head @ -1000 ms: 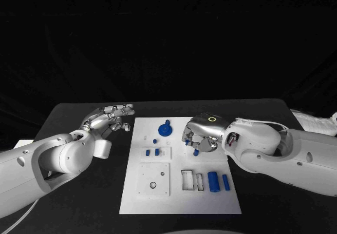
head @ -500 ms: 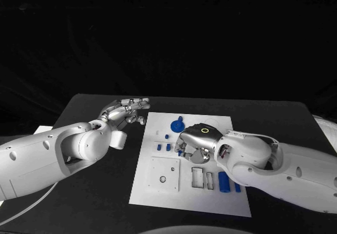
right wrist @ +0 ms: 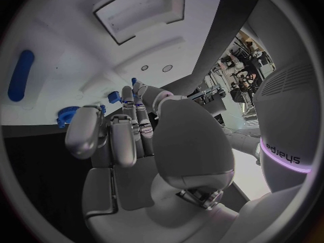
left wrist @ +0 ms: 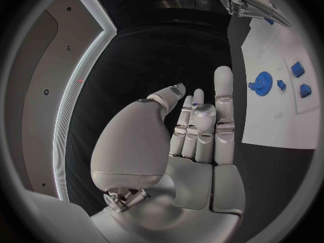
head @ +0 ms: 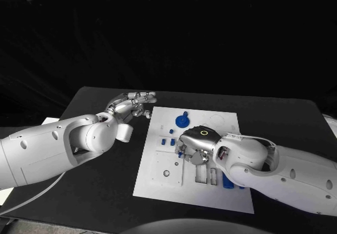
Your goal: Assemble the parts on the task board
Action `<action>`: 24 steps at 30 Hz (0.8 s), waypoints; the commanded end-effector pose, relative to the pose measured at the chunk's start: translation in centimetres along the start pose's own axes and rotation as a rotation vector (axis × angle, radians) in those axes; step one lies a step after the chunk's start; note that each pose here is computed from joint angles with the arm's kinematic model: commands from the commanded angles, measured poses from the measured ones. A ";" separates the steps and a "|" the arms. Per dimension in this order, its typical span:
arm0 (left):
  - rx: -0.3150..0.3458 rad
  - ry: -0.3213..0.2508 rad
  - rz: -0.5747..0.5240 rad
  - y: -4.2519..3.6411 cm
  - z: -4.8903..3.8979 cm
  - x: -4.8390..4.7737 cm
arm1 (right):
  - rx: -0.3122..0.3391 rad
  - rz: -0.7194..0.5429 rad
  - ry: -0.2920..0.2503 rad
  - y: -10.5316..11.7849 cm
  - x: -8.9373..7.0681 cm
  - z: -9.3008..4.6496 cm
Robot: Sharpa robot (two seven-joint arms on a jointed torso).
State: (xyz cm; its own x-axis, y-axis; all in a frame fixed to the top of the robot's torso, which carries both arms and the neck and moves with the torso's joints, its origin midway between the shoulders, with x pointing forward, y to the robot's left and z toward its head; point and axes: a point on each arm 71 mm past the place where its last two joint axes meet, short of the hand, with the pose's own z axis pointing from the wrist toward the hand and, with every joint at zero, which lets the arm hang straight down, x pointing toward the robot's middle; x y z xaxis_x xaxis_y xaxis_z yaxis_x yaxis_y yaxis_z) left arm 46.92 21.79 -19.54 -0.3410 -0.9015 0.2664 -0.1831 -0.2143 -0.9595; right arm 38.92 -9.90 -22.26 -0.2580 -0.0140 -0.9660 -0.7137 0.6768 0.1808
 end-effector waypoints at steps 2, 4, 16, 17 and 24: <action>0.010 0.023 -0.012 -0.07 0.07 0.33 | -0.024 -0.012 0.028 0.3 0.6 0.1; 0.010 0.023 -0.012 -0.06 0.08 0.33 | -0.026 -0.010 0.033 0.4 0.7 0.1; 0.009 0.025 -0.013 -0.05 0.10 0.36 | -0.041 0.003 0.054 0.9 1.6 0.3; 0.009 0.025 -0.013 -0.05 0.09 0.36 | -0.042 0.004 0.055 0.9 1.6 0.3; 0.006 0.025 -0.013 -0.03 0.08 0.36 | -0.048 0.009 0.062 1.1 1.9 0.4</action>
State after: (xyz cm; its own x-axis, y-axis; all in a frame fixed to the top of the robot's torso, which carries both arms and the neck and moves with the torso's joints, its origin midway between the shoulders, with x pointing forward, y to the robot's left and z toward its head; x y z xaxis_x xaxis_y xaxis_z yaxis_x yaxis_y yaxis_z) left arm 46.93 21.67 -19.54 -0.3449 -0.8994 0.2684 -0.1839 -0.2156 -0.9590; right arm 38.04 -8.98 -23.81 -0.3006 -0.0339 -0.9532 -0.7298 0.6516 0.2069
